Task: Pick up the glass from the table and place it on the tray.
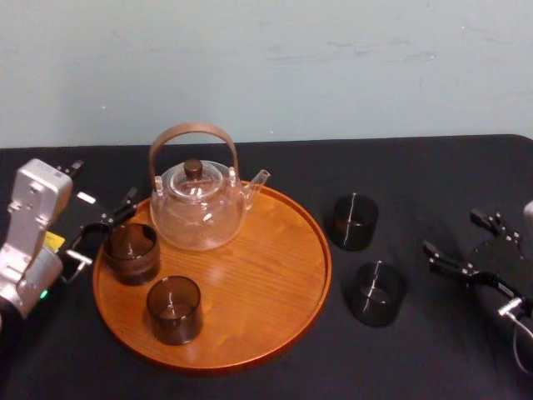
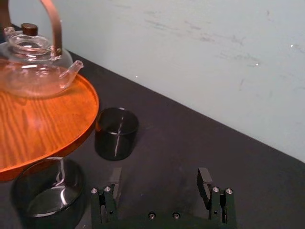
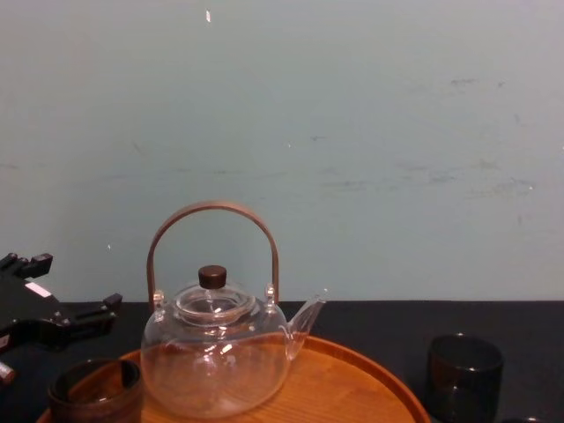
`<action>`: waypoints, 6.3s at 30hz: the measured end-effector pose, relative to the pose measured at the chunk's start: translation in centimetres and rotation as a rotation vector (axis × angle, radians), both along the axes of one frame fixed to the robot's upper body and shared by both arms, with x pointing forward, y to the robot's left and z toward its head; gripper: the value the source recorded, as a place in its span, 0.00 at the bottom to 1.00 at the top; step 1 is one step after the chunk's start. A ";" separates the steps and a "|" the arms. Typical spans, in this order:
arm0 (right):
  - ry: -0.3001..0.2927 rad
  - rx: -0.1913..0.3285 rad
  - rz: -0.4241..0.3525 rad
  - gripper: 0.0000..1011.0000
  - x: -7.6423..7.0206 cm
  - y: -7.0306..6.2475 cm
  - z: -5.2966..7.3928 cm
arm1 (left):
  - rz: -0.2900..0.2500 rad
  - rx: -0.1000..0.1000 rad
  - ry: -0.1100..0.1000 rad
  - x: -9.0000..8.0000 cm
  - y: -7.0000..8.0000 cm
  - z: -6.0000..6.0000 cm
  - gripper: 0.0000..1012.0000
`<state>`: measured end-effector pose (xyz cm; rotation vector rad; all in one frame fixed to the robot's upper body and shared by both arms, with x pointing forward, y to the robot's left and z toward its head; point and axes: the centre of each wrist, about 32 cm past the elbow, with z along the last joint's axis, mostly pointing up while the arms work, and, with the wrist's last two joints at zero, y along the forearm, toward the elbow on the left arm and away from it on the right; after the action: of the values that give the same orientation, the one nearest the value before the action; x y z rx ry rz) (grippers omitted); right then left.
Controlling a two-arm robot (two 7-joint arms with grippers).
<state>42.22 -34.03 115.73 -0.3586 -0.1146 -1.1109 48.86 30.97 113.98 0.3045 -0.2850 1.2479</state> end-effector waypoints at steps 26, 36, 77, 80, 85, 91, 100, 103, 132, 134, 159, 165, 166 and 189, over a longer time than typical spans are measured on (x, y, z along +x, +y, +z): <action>0.128 -0.047 0.154 0.99 -1.8 -0.5 0.1 | 0.000 0.000 0.000 0.0 0.0 0.0 0.99; 0.161 -0.048 0.232 0.99 -2.0 -0.2 0.0 | 0.000 0.000 0.000 0.0 0.0 0.0 0.99; 0.246 0.015 0.272 0.99 -0.3 1.7 -0.7 | 0.000 0.000 0.000 0.0 0.0 0.0 0.99; 0.250 0.016 0.269 0.99 -0.1 1.7 -0.7 | 0.000 0.000 0.000 0.0 0.0 0.0 0.99; 0.255 0.018 0.272 0.99 0.3 1.9 -0.8 | 0.000 0.000 0.000 0.0 0.0 0.0 0.99; 0.265 0.019 0.278 0.99 1.0 2.2 -0.8 | 0.000 0.000 0.000 0.0 0.0 0.0 0.99; 0.275 0.012 0.288 0.99 1.9 2.6 -0.9 | 0.000 0.000 0.000 0.0 0.0 0.0 0.99; 0.279 0.010 0.290 0.99 2.1 2.7 -0.9 | 0.000 0.000 0.000 0.0 0.0 0.0 0.99; 0.280 0.002 0.287 0.89 2.5 2.8 -0.9 | 0.000 0.000 0.000 0.0 0.0 0.0 0.99; 0.280 0.002 0.287 0.89 2.5 2.8 -0.9 | 0.000 0.000 0.000 0.0 0.0 0.0 0.99; 0.232 0.023 0.290 0.89 2.6 2.3 -0.1 | 0.000 0.000 0.000 0.0 0.0 0.0 0.99; 0.186 0.020 0.306 0.89 3.0 2.1 0.9 | 0.000 0.000 0.000 0.0 0.0 0.0 0.99; 0.180 0.019 0.308 0.89 3.1 2.1 1.0 | 0.000 0.000 0.000 0.0 0.0 0.0 0.99; 0.117 0.008 0.457 0.89 6.7 5.1 2.3 | 0.000 0.000 0.000 0.0 0.0 0.0 0.99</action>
<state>48.96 -28.94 118.06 -0.3667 -0.0831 -0.6371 48.86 30.97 113.98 0.3044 -0.2850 1.2480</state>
